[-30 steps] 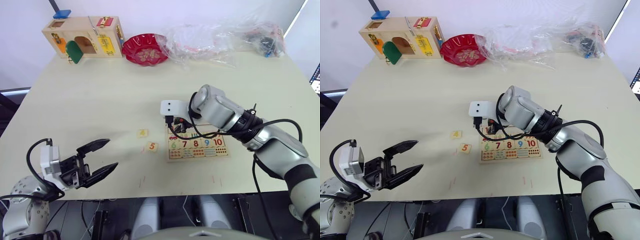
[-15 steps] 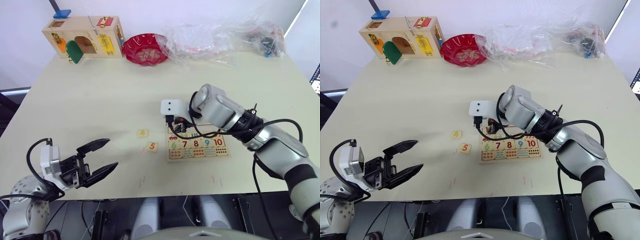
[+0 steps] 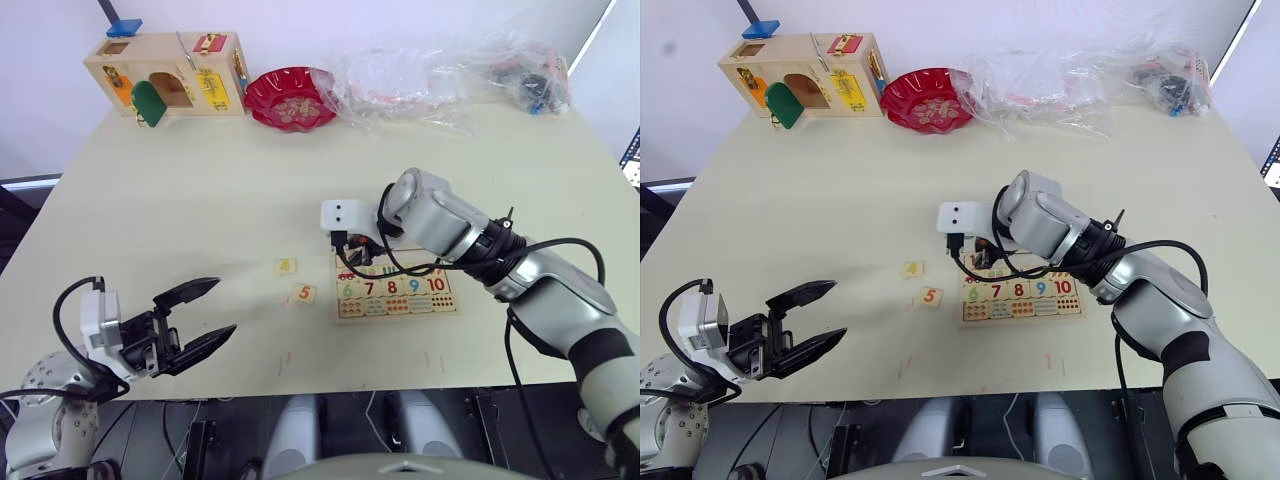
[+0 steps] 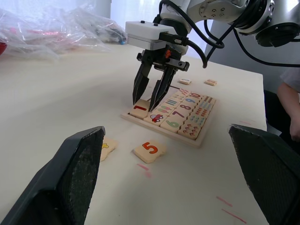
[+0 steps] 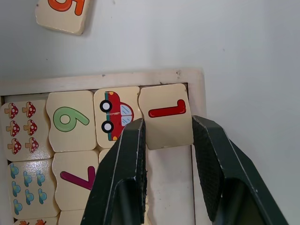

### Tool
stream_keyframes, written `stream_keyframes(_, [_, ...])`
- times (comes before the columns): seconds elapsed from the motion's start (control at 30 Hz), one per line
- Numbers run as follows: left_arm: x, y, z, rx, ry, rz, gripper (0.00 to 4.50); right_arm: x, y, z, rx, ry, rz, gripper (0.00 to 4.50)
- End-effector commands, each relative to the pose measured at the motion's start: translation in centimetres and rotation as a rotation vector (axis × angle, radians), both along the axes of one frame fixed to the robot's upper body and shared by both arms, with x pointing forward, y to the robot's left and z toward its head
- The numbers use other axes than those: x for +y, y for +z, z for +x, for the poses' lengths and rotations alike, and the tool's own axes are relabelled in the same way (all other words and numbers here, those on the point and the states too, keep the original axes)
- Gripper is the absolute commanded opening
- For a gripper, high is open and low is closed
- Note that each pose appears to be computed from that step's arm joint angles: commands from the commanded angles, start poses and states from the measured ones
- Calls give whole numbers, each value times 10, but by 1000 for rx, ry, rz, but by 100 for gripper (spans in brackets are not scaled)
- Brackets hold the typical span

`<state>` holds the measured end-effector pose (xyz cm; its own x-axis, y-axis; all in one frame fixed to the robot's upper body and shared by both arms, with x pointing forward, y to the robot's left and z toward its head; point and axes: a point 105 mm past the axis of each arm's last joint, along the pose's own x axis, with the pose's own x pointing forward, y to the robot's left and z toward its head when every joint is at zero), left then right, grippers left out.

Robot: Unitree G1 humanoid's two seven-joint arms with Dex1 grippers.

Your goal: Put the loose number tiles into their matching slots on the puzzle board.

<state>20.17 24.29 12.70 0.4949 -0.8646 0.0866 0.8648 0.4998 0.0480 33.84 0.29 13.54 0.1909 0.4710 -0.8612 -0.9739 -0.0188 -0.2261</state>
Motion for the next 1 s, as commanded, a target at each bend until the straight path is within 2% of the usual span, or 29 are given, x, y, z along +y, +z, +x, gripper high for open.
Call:
stream_keyframes(0.03, [0,10,-2,-43,5,-3,450,2,8,2,-20,10,33,88])
stream_keyframes(1.0, [-1,10,-2,-45,6,-4,450,-2,6,5,-17,13,22,88])
